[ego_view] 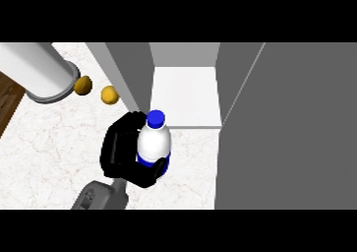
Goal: Pick up the bottled water, place it into the cabinet and close the cabinet
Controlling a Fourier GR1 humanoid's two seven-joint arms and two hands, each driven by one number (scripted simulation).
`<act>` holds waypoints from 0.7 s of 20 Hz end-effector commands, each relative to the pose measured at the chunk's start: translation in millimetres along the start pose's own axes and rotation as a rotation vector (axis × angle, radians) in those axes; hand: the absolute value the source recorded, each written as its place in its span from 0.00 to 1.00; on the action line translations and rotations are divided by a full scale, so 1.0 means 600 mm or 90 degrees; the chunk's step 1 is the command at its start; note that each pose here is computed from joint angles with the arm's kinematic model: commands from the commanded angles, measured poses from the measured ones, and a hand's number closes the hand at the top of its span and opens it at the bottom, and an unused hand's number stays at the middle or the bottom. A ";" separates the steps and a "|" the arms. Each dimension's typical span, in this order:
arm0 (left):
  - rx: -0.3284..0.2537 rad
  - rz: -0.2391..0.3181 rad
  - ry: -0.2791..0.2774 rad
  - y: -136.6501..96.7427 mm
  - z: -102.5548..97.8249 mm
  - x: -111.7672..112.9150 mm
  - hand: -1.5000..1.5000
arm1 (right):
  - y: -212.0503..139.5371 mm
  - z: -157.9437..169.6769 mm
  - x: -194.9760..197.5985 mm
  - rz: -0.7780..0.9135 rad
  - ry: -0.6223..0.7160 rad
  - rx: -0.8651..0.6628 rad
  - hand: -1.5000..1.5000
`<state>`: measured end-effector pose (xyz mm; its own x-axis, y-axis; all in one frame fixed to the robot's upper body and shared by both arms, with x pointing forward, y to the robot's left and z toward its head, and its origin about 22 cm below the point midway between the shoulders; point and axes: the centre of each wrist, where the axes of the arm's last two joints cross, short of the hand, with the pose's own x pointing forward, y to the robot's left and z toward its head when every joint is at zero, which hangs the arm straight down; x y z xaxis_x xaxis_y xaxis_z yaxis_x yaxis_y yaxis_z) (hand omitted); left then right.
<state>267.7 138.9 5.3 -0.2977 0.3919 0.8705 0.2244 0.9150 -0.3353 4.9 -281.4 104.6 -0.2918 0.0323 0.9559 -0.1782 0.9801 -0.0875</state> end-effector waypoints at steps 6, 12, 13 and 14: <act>-0.018 -0.027 0.015 -0.151 -0.054 0.070 1.00 | 0.008 -0.019 0.023 -0.018 -0.038 0.005 0.00; 0.018 -0.056 -0.012 -0.215 -0.095 0.097 1.00 | -0.019 -0.024 0.009 -0.014 -0.036 0.007 0.00; 0.035 -0.068 -0.029 -0.213 -0.107 0.088 1.00 | -0.006 -0.027 0.029 -0.001 -0.042 0.003 0.00; 0.025 -0.068 -0.009 -0.209 -0.121 0.088 1.00 | -0.009 -0.028 0.057 0.002 -0.051 0.017 0.00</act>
<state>279.4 50.5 102.9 -0.3219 0.3141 0.8931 0.1799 0.9465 -0.2681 13.3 -287.7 106.2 -0.2990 0.0563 0.9526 -0.1835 0.9762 -0.1153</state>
